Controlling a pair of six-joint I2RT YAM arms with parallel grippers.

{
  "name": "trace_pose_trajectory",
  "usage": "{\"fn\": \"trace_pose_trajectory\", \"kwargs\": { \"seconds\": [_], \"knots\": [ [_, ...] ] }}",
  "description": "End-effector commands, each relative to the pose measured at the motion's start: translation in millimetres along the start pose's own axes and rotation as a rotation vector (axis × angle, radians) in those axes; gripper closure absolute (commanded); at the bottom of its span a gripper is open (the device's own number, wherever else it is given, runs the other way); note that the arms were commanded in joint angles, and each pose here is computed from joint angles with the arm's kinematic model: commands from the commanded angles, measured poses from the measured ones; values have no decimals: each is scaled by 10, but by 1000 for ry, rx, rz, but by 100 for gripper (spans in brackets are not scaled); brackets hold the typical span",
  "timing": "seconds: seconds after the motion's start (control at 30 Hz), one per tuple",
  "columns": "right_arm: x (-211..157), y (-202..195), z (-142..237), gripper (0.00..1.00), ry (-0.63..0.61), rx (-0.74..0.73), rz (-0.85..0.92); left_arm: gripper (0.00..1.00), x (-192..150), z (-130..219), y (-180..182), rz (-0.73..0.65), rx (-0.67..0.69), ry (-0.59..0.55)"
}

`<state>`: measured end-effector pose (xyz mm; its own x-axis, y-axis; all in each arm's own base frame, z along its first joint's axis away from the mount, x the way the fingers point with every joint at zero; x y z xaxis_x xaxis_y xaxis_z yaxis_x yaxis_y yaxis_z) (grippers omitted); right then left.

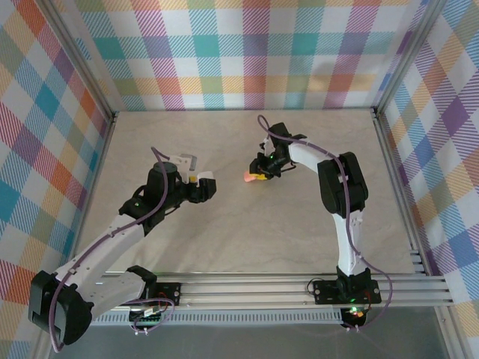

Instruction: Insert wireless bluetooth earbuds into charging case

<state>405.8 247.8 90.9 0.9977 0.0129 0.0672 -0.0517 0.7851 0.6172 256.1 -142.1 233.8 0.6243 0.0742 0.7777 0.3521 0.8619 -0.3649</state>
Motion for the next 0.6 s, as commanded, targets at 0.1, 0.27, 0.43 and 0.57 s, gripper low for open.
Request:
{"fn": "trace_pose_trajectory", "kwargs": {
  "seconds": [0.1,0.27,0.43,0.57],
  "knots": [
    [-5,-4,112,57,10,-54,11,23,197,69,-45,-16,-38,-56],
    [0,67,438,46,-37,-109,46,22,256,159,-70,-18,-37,-65],
    [-59,173,923,37,-118,-178,125,18,385,324,-67,-86,-7,-119],
    [-143,100,1364,33,-200,-233,152,8,628,451,14,-140,80,-213]
  ]
}}
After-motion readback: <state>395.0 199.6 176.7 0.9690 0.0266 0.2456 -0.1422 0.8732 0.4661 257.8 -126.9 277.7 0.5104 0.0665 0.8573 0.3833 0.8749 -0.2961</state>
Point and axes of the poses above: each hand's point on the last joint's axis, 136 mm out from that joint toward the fingers, its own z axis back along the fingers, its own y axis along the line the jaws close on, x = y × z, the point moved 6 cm from there along z, back along the fingers, and after that the axes turned 1 degree about z, right-handed, at the moved point
